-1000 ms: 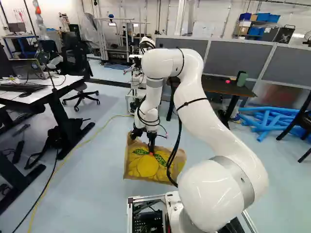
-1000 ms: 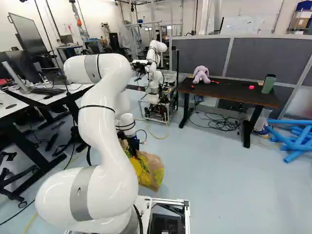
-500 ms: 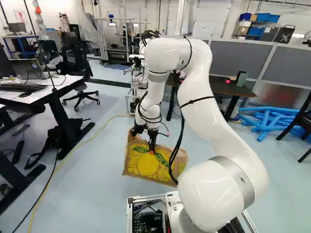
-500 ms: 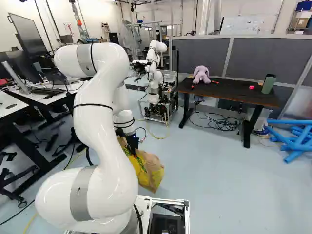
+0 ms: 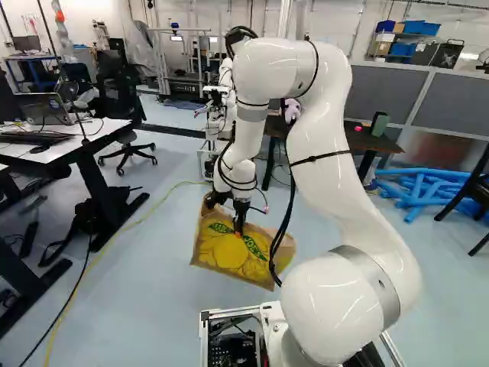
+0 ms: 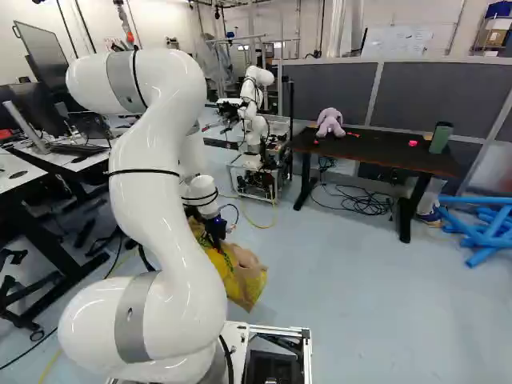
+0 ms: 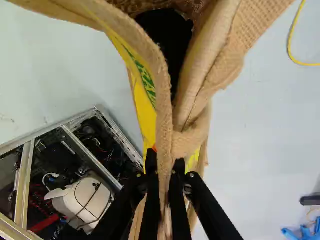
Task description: Pick up the bag on the ground and place it on the table
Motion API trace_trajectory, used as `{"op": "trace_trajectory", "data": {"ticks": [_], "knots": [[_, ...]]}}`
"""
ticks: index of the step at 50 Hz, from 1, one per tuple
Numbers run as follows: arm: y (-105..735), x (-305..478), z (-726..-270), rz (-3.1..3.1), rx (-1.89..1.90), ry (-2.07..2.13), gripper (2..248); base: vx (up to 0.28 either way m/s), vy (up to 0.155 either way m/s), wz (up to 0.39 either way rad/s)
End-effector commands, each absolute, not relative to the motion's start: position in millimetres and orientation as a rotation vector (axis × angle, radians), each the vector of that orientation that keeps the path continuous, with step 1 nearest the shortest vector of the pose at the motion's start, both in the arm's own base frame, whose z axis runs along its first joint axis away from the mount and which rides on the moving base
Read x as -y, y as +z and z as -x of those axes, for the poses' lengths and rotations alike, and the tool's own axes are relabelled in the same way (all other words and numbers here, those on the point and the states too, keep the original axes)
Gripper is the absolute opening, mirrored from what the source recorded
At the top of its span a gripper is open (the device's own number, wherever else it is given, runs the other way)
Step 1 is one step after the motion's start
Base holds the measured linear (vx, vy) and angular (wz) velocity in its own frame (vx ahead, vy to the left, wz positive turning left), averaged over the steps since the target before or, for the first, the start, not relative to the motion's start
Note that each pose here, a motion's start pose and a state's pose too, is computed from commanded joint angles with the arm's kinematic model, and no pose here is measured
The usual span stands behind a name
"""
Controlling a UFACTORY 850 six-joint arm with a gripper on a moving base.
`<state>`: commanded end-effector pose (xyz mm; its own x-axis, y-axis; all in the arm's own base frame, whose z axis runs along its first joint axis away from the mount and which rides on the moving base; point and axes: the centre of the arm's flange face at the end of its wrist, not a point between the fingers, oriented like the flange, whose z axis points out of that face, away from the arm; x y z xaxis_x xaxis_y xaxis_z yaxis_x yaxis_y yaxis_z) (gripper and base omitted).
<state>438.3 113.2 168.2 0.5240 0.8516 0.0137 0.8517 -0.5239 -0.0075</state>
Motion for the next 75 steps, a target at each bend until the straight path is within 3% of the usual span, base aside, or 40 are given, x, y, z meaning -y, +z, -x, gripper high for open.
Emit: {"op": "trace_trajectory", "data": {"ticks": [75], "knots": [[280, -104, -407, 2.791, 1.331, -0.124, 22, 0.000, 0.000, 0.000]]}}
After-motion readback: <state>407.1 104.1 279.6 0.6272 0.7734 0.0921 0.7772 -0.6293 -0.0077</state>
